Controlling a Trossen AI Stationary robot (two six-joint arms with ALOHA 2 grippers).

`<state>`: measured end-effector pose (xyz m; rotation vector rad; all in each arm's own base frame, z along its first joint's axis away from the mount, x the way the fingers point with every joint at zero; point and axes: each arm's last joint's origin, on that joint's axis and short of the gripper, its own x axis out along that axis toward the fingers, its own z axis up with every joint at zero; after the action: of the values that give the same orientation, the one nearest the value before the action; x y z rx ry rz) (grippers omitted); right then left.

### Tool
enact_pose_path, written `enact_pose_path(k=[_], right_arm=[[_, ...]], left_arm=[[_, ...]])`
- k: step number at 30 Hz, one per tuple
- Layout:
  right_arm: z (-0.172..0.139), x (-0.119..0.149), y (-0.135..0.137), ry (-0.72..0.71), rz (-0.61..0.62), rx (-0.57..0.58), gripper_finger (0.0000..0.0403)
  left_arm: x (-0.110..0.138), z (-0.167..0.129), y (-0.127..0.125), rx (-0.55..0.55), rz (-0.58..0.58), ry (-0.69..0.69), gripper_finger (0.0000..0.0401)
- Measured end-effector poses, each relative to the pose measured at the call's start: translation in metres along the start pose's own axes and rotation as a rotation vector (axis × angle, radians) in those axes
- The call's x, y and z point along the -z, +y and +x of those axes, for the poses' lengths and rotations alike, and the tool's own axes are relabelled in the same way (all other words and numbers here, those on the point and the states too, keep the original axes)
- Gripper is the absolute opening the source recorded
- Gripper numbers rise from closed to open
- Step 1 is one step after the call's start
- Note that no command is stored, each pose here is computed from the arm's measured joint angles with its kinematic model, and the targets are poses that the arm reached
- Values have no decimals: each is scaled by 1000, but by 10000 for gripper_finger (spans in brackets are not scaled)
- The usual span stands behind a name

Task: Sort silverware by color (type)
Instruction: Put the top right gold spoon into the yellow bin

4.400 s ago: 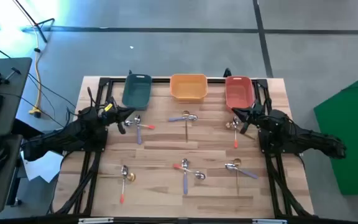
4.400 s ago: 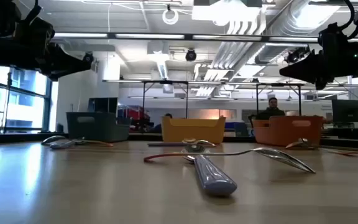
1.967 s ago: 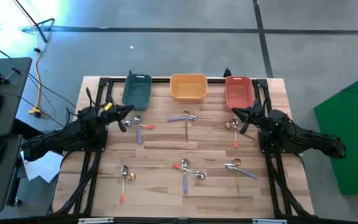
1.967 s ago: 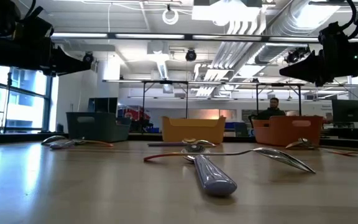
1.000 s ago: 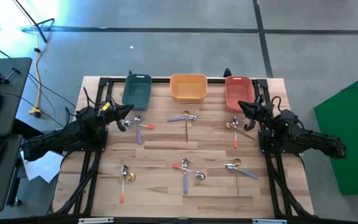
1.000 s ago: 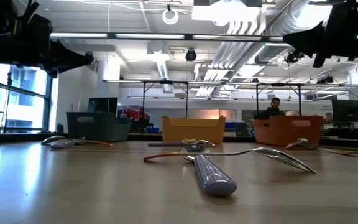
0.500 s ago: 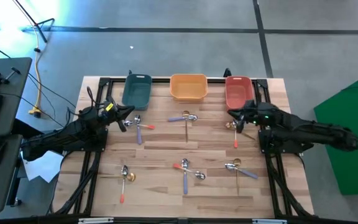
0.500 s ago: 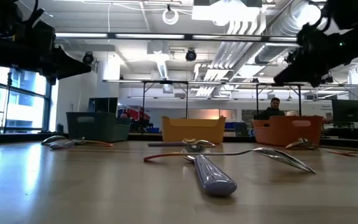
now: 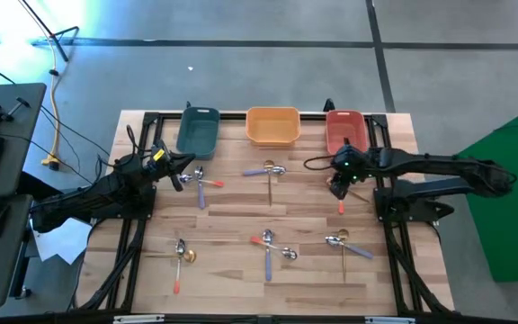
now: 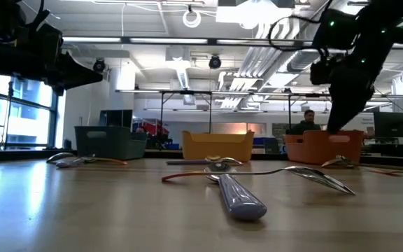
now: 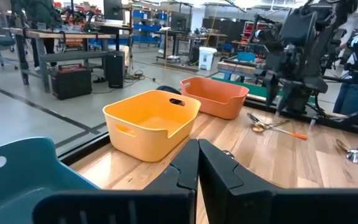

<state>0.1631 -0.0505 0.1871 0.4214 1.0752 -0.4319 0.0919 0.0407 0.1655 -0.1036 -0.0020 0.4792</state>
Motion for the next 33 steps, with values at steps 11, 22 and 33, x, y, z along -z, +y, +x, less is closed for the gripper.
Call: enact_pose_path(k=[11, 22, 33], right_arm=[[41, 2, -3, 220, -36, 139, 145], [59, 3, -3, 304, -49, 172, 100], [42, -23, 4, 287, -40, 170, 12]], left_arm=[[0, 0, 0, 8, 7, 3, 0], [1, 0, -1, 38, -25, 12, 0], [2, 1, -3, 72, 2, 30, 0]])
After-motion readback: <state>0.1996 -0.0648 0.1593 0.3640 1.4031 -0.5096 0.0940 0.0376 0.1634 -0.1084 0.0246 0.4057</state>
